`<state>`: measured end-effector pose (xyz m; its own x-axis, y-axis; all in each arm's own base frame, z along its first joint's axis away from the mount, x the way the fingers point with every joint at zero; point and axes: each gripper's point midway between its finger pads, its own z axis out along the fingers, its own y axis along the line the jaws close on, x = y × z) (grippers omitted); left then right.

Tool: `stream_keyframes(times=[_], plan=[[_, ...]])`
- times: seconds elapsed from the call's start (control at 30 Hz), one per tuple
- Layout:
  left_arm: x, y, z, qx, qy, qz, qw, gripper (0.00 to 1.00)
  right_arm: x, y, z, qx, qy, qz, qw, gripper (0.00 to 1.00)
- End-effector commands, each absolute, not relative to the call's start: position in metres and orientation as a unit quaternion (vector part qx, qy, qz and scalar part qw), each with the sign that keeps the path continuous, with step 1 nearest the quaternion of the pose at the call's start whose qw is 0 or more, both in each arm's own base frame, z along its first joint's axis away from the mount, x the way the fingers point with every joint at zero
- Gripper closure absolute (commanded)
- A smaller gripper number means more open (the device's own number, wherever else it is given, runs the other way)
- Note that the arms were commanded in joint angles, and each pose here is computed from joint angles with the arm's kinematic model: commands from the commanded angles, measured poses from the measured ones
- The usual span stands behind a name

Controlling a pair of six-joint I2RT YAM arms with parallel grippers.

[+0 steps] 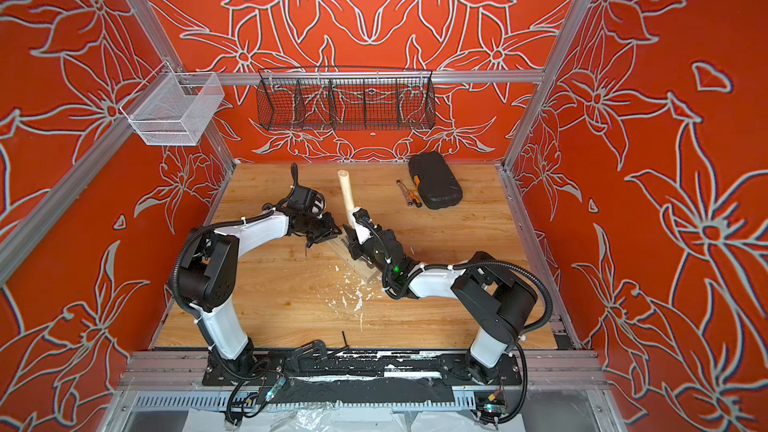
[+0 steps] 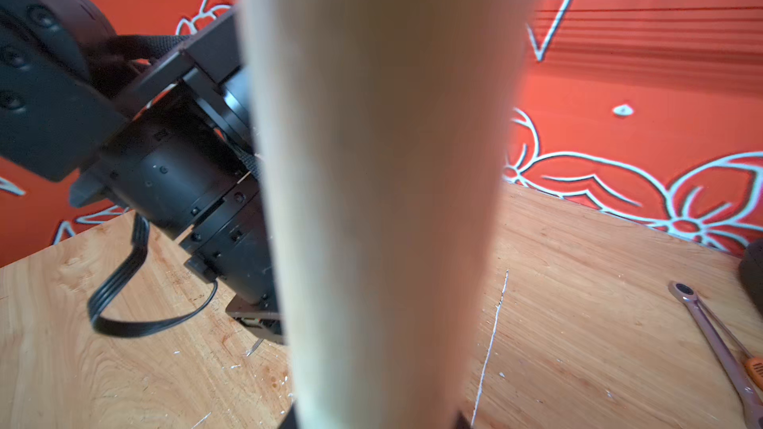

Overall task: Use a claw hammer to pull out a nail
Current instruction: Remove the nail from the mounting plate.

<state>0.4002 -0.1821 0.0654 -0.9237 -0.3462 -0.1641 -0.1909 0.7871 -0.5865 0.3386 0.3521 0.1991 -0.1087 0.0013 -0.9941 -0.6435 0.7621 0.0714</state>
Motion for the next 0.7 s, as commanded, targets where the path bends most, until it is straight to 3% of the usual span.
stream_keyframes(times=[0.0, 0.2, 0.4, 0.67], plan=[[0.359, -0.159, 0.021, -0.169, 0.959, -0.218, 0.055, 0.78, 0.347, 0.364, 0.313, -0.180, 0.589, 0.322, 0.719, 1.00], [0.358, -0.160, 0.026, -0.164, 0.959, -0.221, 0.061, 0.78, 0.360, 0.375, 0.322, -0.180, 0.591, 0.326, 0.716, 1.00], [0.357, -0.157, 0.024, -0.164, 0.961, -0.214, 0.060, 0.78, 0.346, 0.364, 0.341, -0.179, 0.575, 0.336, 0.724, 1.00], [0.359, -0.165, 0.034, -0.157, 0.956, -0.238, 0.070, 0.78, 0.347, 0.357, 0.317, -0.186, 0.596, 0.315, 0.715, 1.00]])
